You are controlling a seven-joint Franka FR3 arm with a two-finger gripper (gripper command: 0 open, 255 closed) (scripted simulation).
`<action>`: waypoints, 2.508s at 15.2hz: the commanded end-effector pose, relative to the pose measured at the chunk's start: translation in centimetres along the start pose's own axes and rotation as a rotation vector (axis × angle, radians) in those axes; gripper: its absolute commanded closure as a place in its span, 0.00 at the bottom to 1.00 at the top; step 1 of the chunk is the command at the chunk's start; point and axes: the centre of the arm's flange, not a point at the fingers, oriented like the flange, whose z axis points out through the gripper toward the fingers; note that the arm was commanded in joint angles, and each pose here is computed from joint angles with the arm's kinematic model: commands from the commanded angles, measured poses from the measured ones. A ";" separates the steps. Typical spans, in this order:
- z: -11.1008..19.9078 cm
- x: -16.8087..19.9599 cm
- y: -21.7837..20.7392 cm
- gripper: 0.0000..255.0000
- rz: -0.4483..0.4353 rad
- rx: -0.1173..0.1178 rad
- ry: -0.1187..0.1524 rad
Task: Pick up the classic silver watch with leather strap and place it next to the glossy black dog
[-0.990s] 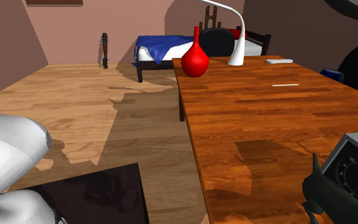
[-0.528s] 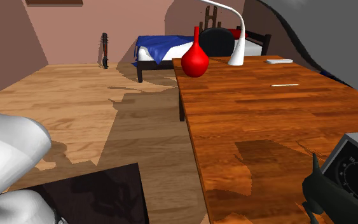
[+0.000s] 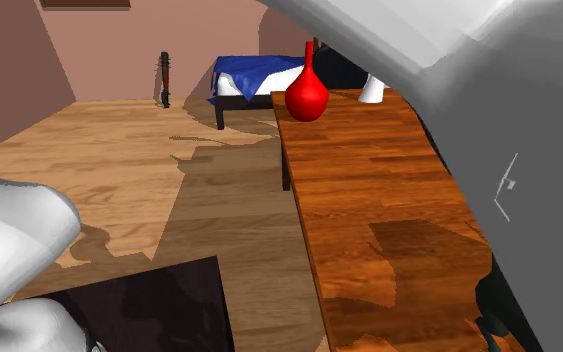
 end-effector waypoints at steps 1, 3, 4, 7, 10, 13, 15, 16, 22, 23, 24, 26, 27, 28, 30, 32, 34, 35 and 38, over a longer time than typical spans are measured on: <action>1.1 0.0 0.0 1.00 0.000 0.000 0.000; 2.1 0.0 0.0 1.00 0.000 0.000 0.000; 2.7 -0.1 0.0 1.00 0.000 0.000 0.000; 4.2 -0.1 -0.1 1.00 0.000 0.000 0.000; 5.8 -0.2 -0.1 1.00 0.000 0.000 0.000; 7.4 -0.2 -0.2 1.00 0.000 0.000 0.000; 7.4 -0.3 -0.2 1.00 0.000 0.000 0.000; 7.4 -0.2 -0.2 1.00 0.000 0.000 0.000; 7.4 -0.2 -0.2 0.00 0.000 0.000 0.000; 7.4 -0.2 -0.2 0.00 0.000 0.000 0.000; 7.4 -0.2 -0.2 0.00 0.000 0.000 0.000; 7.4 -0.2 -0.2 0.00 0.000 0.000 0.000; 6.1 -0.3 -0.2 0.00 0.000 0.000 0.000; 4.8 -0.3 -0.2 0.00 0.000 0.000 0.000; 2.4 -0.3 -0.2 0.00 0.000 0.000 0.000; 2.4 -0.3 -0.2 0.00 0.000 0.000 0.000; 2.4 -0.3 -0.2 0.00 0.000 0.000 0.000; 2.4 -0.3 -0.2 0.00 0.000 0.000 0.000; 2.4 -0.3 -0.2 0.00 0.000 0.000 0.000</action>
